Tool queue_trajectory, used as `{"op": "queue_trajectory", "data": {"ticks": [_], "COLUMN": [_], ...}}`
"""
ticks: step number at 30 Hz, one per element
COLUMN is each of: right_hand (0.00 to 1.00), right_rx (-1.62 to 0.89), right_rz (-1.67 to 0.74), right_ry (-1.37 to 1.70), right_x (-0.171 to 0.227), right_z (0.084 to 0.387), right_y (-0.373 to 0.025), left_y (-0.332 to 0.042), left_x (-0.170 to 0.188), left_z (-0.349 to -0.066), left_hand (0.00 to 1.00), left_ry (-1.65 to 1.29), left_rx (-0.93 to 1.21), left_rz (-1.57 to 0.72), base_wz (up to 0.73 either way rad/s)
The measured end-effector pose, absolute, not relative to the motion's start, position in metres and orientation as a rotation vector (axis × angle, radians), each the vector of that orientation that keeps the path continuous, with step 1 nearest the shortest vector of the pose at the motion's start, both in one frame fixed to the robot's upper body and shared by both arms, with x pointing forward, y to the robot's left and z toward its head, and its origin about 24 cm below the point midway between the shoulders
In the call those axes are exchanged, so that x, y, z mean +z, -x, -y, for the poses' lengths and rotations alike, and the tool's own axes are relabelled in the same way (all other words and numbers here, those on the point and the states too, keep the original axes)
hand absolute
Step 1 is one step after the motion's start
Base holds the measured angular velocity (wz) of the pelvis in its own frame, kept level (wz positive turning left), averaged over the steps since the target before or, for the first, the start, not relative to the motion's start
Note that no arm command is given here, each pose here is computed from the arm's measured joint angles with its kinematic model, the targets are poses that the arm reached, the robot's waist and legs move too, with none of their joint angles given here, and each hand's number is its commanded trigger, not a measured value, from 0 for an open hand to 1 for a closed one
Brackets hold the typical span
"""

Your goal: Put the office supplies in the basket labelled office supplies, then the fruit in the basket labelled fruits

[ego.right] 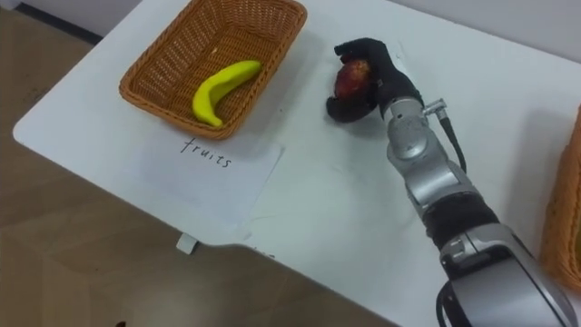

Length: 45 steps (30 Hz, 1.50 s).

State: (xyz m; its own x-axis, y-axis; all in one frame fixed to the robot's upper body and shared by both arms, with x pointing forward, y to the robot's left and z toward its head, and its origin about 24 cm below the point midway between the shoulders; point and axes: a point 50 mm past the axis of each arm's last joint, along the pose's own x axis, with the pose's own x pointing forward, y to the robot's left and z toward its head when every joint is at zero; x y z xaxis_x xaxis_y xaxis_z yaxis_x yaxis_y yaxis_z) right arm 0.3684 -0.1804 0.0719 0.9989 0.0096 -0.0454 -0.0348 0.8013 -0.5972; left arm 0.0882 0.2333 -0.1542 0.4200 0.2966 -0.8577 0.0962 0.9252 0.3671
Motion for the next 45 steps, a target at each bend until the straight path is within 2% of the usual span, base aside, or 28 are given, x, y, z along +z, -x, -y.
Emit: {"op": "queue_trajectory", "data": {"ticks": [24,32,40,45], "right_hand": [1.00,1.00,1.00,1.00], "right_rx": [0.147,0.173,0.124,0.096], "right_rz": [0.001,0.181,0.275,0.291], "right_ry": [0.747,0.718,0.702,0.683], "right_x": [0.079,0.123,0.146,0.151], "right_z": [0.164,0.146,0.146,0.150], "right_y": [-0.368,-0.366,-0.364,-0.365], "left_y": [-0.083,-0.065,-0.044,-0.044], "left_x": [-0.153,-0.152,-0.154,-0.154], "left_z": [-0.242,-0.258,-0.260,-0.260], "left_hand": [0.00,0.00,0.00,0.00], "left_ry": [-0.410,-0.377,-0.371,-0.371], "left_rx": [0.174,0.270,0.274,0.277], "left_rz": [-1.144,-1.189,-1.252,-1.256], "base_wz": [0.00,0.00,0.01,0.04]}}
